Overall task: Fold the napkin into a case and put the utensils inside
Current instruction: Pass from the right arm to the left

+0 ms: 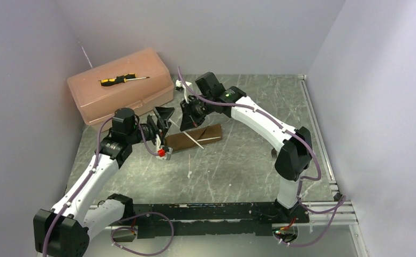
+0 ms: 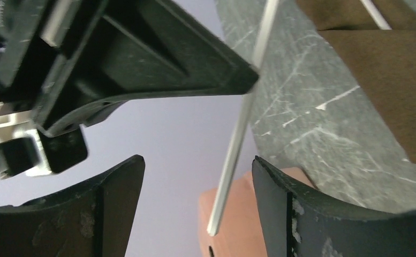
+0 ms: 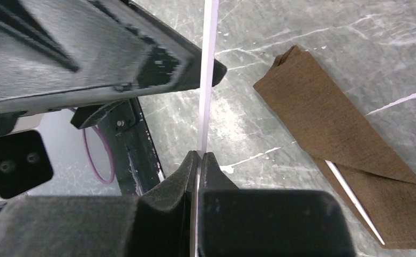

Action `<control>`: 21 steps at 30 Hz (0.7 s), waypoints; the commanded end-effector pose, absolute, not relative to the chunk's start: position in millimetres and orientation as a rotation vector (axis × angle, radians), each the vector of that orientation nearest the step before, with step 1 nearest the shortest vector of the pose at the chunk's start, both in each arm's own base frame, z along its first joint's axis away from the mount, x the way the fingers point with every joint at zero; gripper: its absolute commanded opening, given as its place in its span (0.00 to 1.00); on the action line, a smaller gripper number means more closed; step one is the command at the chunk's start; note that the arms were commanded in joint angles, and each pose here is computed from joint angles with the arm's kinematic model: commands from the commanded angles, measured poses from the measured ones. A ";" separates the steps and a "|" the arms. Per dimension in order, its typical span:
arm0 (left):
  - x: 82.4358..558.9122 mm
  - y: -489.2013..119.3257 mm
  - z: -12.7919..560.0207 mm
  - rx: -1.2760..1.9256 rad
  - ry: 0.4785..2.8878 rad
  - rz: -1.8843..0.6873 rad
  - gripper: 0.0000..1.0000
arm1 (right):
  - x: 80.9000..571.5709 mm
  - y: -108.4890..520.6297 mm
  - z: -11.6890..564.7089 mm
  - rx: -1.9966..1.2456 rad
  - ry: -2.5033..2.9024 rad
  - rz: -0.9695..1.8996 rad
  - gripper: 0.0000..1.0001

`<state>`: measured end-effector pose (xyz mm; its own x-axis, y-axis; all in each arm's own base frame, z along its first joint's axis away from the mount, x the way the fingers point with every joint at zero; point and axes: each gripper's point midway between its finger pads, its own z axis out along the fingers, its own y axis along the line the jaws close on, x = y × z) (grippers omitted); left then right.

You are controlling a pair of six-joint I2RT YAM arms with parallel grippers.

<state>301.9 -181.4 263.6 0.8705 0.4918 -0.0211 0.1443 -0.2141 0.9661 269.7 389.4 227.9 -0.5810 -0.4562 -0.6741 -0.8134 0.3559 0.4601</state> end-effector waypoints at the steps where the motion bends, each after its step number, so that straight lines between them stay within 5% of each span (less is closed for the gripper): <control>1: 297.5 -180.6 253.4 1.851 0.475 0.329 0.78 | 267.5 389.6 251.6 -1.127 2.109 1.111 0.00; 8: 304.5 -179.8 253.0 1.850 0.481 0.352 0.75 | 263.8 387.9 254.3 -1.140 2.106 1.106 0.00; 12: 313.4 -177.5 253.8 1.838 0.493 0.391 0.66 | 260.7 389.3 253.4 -1.161 2.104 1.102 0.00; 19: 333.7 -164.3 243.6 1.855 0.627 0.437 0.31 | 259.6 388.0 254.7 -1.179 2.099 1.080 0.00; 21: 334.9 -164.7 246.2 1.844 0.629 0.438 0.09 | 261.5 388.5 253.5 -1.179 2.104 1.071 0.00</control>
<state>323.3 -167.0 222.3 0.8137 0.5803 -0.0347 0.2507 -0.2965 0.9215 259.7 386.3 220.8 -0.5664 -0.5003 -0.6549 -0.8241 0.3486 0.4464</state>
